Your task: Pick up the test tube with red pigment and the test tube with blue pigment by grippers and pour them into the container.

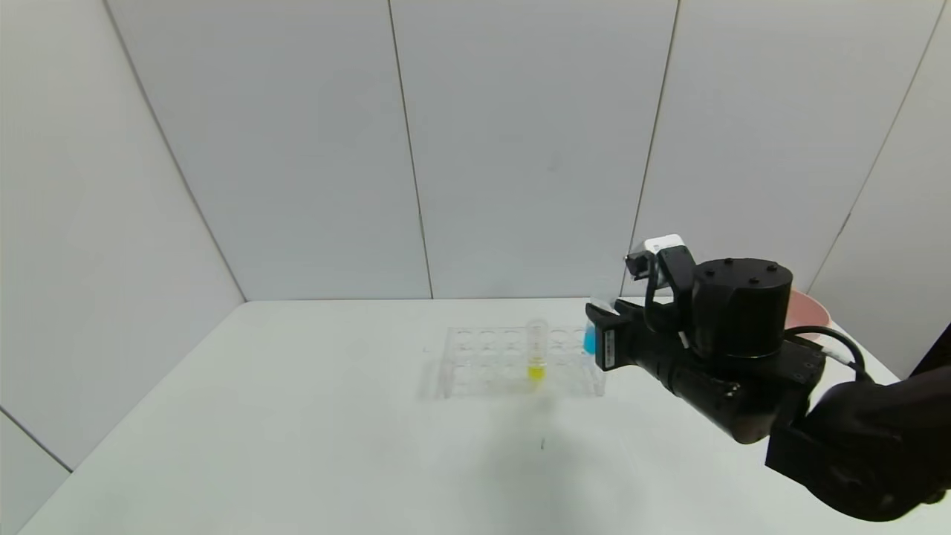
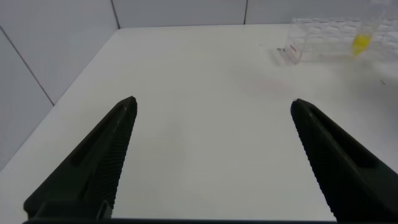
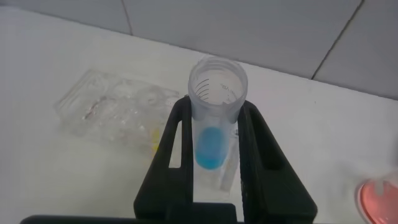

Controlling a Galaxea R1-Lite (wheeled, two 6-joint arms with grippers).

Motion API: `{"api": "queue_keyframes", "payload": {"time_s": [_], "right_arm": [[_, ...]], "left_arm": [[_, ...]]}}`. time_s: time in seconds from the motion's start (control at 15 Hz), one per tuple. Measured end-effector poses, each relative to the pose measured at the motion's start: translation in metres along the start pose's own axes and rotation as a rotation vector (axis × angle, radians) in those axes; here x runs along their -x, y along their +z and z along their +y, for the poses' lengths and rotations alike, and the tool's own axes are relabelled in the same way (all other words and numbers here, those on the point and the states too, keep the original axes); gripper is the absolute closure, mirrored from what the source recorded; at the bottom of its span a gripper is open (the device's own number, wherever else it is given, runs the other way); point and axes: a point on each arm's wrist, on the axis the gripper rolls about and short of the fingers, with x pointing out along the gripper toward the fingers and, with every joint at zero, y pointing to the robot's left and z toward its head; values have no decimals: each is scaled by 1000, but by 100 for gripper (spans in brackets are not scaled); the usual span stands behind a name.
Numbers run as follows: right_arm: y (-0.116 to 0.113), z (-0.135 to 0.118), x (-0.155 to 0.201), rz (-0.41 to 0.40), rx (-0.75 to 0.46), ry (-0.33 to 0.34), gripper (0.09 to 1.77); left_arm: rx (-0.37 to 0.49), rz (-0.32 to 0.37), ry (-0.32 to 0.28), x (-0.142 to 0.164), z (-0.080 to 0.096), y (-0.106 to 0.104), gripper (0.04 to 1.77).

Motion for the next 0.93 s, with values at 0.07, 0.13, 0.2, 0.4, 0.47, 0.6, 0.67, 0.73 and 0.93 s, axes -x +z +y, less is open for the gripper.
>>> {"api": "queue_keyframes", "payload": {"time_s": [0.07,0.13,0.2,0.4,0.47,0.6,0.67,0.73,0.93], "right_arm": [[1,-8,10,27,6,55,137],[3,-17,20,50,10,106,137],[6,-31,32,75,13,159,137],[12,-91,70,109,36,299,137],[13,-113,85,102,43,332,137],[13,-151,112,81,75,352,137],[13,-168,126,66,103,343,137],[12,-182,137,52,126,333,137],[7,-219,157,22,191,280,137]], "left_arm": [[0,0,0,0,0,0,5],[0,0,0,0,0,0,5],[0,0,0,0,0,0,5],[0,0,0,0,0,0,5],[0,0,0,0,0,0,5],[0,0,0,0,0,0,5],[0,0,0,0,0,0,5],[0,0,0,0,0,0,5],[0,0,0,0,0,0,5]]}}
